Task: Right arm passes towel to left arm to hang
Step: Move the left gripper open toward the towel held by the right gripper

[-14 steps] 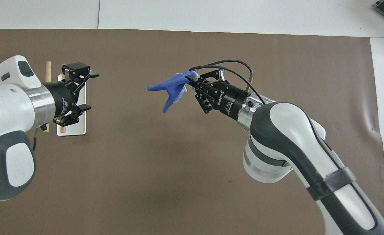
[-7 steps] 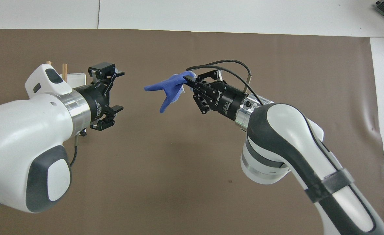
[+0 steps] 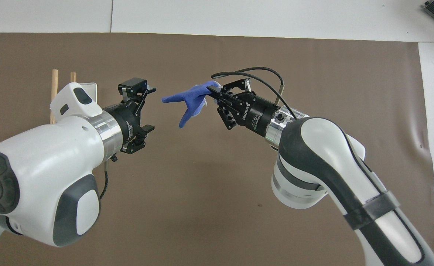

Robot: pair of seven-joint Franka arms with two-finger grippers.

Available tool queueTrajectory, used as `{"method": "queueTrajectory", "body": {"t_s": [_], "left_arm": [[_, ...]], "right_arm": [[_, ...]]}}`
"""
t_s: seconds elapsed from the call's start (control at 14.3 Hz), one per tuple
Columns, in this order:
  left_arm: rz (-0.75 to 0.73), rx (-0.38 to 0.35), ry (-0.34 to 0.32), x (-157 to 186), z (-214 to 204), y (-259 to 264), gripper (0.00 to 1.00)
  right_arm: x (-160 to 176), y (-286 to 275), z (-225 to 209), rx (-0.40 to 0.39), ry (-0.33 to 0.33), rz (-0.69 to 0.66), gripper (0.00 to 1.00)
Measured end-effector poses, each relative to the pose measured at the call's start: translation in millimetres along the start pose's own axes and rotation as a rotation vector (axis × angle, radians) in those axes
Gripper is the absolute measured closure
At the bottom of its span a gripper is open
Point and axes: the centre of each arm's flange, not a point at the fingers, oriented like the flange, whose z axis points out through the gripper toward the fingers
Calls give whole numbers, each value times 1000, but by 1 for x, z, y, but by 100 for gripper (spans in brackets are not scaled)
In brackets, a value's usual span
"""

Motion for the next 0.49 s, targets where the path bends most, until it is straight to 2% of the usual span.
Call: {"method": "queueTrajectory", "body": {"t_s": [0.21,0.28,0.42,0.49], "left_arm": [[-15,-27,-9,6,16,0,3],[-17,-34,-12,7,19,0,8],[-17,-47,-17,6,23,0,29],[-17,-50,-19,5,24,0,29]], "right_arm": [[0,0,0,-1,-1,0,95],[-1,1,1,-2,-2,-1,95],[-4,4,3,-7,-4,-3,95],[-4,5,4,-6,3,-4,95]]}}
